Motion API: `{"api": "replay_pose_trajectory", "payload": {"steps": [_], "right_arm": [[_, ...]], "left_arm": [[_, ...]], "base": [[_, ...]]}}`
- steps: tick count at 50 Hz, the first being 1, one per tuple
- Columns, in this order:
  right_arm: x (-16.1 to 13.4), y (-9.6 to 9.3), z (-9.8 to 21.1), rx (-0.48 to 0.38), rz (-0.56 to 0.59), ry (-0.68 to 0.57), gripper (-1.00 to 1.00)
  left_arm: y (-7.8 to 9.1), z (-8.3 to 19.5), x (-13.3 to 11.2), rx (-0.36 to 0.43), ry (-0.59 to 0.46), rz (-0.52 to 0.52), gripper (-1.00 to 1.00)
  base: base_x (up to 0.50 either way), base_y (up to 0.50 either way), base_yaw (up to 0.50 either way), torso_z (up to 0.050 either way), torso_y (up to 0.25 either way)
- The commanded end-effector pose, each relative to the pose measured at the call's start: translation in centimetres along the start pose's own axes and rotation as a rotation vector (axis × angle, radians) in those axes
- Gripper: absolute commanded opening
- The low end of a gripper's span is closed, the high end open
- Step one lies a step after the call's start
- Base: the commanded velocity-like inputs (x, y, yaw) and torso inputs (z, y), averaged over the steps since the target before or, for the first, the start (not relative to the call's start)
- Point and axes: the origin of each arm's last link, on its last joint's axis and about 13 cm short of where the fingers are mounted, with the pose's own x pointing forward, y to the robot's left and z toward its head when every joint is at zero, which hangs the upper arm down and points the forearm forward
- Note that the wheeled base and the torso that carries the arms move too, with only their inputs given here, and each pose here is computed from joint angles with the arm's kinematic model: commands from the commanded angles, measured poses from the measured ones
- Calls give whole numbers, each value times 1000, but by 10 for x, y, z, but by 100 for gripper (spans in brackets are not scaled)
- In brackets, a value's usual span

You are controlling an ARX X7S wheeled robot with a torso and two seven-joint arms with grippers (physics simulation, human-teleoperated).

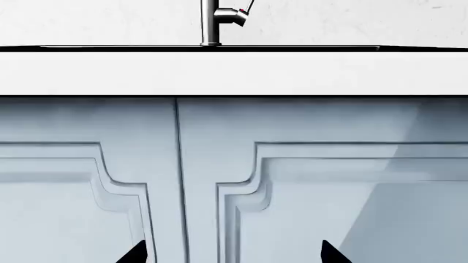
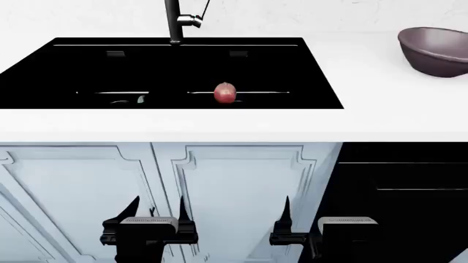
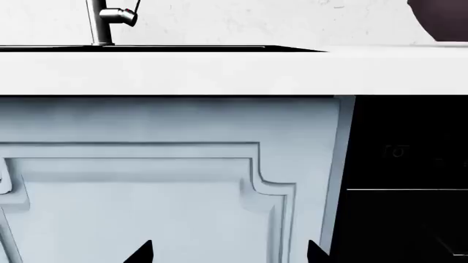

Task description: Pick the bell peppers and zucchinis from the sink and place them in one bowl. Place the pomegranate in the other bowl. Then turn off the sink faucet.

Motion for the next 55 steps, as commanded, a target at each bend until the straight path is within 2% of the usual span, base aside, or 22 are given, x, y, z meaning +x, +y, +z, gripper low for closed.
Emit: {"api": "replay_pose_trajectory", "payload": {"steps": [1,8,16,44,46,48,50,51,53,55], "right_arm": [[1,1,0,6,9,1,100],[6,1,-3,13,5,7,100],[6,0,-3,28,-1,4,100],[4,1,1,34,15,-25,100],[4,0,0,55,21,-32,100],[2,-3,3,164,42,-41,100],[2,-3,14,158,31,14,100],[0,-2,20,153,37,37,100],[-1,-2,30,157,61,70,100],[3,-2,50,169,108,119,100]], "left_arm": [[0,0,0,3,-8,4,100],[3,6,-2,-53,-56,-59,100],[3,7,-2,-53,-61,-78,100],[2,5,-3,-35,-52,-90,100],[2,5,-3,-36,-49,-91,100],[3,4,-3,-23,-48,-86,100],[3,7,-3,-25,-42,-87,100],[3,10,-3,-55,-24,-95,100],[1,25,-5,-109,61,-144,100],[-4,49,-5,-100,100,-184,100]], "base": [[0,0,0,0,0],[0,0,0,26,0],[0,0,0,50,0],[0,499,0,50,0],[0,500,0,50,0],[0,0,0,50,0],[0,0,0,50,0],[0,0,0,50,0],[0,0,0,12,0],[0,0,0,0,0]]}}
